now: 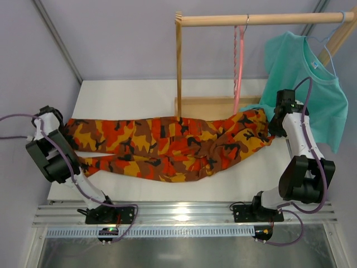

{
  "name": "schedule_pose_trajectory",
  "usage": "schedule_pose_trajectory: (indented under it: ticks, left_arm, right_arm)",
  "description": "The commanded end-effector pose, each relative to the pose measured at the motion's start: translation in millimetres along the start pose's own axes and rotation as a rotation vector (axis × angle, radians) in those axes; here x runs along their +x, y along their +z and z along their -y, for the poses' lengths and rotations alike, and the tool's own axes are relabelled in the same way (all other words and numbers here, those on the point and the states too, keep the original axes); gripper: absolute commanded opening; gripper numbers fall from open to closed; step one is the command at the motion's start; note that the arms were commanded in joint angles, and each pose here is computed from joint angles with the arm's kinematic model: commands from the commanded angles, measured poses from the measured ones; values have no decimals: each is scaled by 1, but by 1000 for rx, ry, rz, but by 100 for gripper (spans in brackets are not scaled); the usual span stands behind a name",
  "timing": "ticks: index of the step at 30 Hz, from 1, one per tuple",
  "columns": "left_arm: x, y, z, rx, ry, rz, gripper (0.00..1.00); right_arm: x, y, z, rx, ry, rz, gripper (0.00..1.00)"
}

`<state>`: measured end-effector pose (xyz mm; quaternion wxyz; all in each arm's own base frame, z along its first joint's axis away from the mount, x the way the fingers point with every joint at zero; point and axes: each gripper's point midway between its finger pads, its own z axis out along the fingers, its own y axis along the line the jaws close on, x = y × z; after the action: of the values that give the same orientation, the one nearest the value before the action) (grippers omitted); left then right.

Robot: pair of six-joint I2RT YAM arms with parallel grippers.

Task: Place the trousers on the hanger
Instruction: Fold the trousers

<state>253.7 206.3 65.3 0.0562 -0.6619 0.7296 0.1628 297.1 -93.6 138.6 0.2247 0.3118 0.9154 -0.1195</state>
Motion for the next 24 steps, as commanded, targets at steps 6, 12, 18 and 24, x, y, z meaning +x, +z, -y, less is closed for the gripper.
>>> schedule_pose_trajectory:
  ticks: [6,12,18,24]
  left_arm:
    - [-27,-46,45,205,203,244,48]
    - [-18,-51,0,109,164,348,49]
    - [-9,-49,-30,147,73,320,51]
    - [10,-34,-56,169,-3,236,44]
  right_arm:
    - [-26,-3,-12,-39,32,85,4]
    - [-26,-4,-16,-59,37,86,4]
    - [-24,-3,-19,-79,23,82,4]
    - [-25,-5,-21,-96,16,85,4]
